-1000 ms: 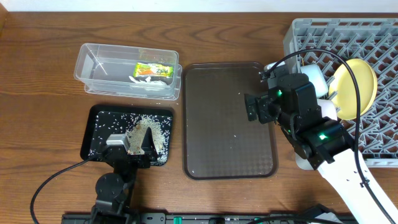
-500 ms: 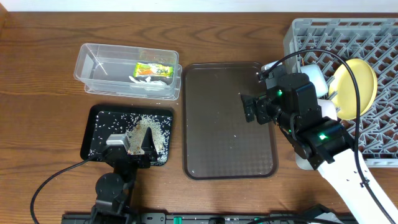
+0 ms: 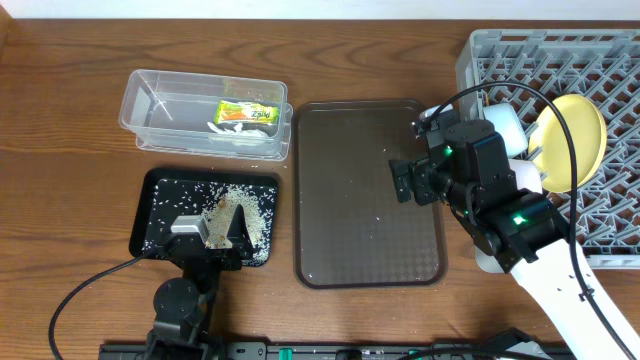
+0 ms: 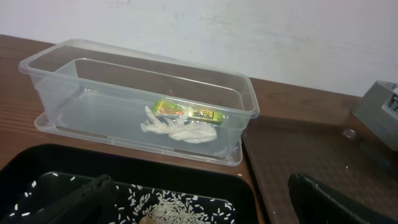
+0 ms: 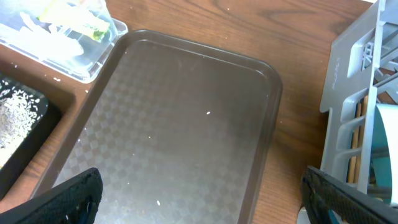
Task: Sort waste into correct bins and load items into the dishwasher rack
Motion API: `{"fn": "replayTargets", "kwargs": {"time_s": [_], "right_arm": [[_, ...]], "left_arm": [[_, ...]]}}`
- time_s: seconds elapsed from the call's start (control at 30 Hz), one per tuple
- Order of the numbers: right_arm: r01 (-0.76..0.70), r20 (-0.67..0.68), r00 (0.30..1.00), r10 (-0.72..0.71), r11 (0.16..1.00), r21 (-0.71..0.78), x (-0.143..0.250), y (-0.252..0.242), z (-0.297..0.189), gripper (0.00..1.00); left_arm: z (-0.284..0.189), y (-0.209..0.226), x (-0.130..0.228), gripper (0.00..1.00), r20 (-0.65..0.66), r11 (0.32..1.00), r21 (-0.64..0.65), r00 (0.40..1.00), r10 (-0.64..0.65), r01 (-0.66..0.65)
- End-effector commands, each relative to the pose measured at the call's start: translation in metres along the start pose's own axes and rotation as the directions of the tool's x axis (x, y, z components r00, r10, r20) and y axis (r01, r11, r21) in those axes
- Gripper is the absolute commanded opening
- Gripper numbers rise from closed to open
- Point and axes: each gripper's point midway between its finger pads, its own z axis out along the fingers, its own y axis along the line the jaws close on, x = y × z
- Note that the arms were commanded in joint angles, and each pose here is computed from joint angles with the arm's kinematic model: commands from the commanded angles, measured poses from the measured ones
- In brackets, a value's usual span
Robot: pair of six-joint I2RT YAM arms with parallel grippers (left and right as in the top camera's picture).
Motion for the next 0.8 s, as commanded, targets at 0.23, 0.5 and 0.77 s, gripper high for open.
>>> {"fn": "replayTargets", "kwargs": {"time_s": [0.23,0.5,0.77], "right_arm": [[-0.003,-0.010,1.000,0.003,1.000,-0.015,0.0029,0.0051,-0.0038,0.99],[-0.003,-0.009,1.000,0.003,1.000,-0.014,0.0028,0.0050,-0.0038,0.99],[0.001,-0.003,1.000,-0.001,1.000,0.008,0.0015,0.0012,-0.0038,0.99]], "left_arm": [[0.0025,0.0048,0.0139,0.91,-0.029,1.000,-0.014,0.999,0.019,-0.019],[0.0025,0.0049,0.0138,0.91,-0.029,1.000,-0.014,0.999,0.019,-0.019],[0.0025,0.0049,0.0138,0.91,-0.029,1.000,-0.014,0.999,0.019,-0.019]]}}
